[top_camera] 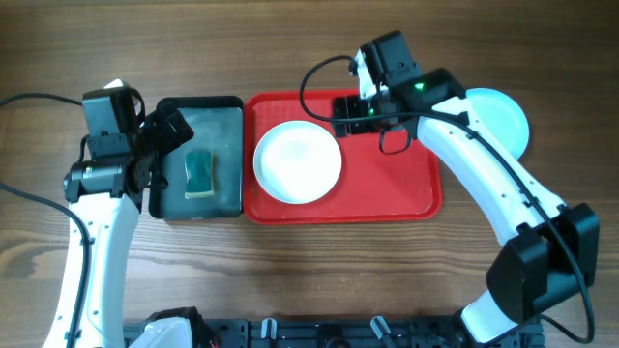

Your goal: Clean dirty plates on tray and stack at the side

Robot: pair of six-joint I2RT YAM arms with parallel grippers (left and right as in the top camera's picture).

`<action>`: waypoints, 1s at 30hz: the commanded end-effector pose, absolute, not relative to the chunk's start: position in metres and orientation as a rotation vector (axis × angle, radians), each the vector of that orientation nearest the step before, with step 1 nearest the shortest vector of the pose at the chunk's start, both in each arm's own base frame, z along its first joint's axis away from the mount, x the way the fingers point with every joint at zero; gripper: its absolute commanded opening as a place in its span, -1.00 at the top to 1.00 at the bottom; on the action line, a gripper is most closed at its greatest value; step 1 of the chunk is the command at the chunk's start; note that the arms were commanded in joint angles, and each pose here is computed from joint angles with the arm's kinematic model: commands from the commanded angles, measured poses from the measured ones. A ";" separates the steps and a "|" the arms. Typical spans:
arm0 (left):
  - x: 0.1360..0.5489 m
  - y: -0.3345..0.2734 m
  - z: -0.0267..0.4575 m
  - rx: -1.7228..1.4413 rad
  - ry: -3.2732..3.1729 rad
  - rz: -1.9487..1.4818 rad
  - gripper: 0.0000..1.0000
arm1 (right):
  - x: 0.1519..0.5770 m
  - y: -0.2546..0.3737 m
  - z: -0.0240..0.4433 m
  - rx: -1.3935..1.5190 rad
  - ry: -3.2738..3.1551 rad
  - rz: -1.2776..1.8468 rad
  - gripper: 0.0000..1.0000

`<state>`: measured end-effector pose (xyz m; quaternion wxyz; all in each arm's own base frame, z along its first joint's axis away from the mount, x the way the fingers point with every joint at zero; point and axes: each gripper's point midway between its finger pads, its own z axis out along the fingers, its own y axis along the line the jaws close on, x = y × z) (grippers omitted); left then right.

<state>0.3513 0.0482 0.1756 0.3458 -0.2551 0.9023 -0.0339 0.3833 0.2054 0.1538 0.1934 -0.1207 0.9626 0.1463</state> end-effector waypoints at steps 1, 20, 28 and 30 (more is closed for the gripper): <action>0.353 0.049 0.180 -0.672 2.328 -0.098 -1.00 | 0.382 0.218 0.161 -0.596 2.622 0.458 -0.99; 0.353 0.049 0.180 -0.672 2.328 -0.098 -1.00 | 0.357 0.201 0.062 -0.440 2.736 0.438 0.20; 0.353 0.049 0.180 -0.672 2.328 -0.098 -1.00 | 0.342 0.211 0.042 -0.329 2.758 0.584 0.34; 0.353 0.049 0.180 -0.672 2.328 -0.098 -1.00 | 0.345 0.212 0.043 -0.204 2.769 0.611 0.42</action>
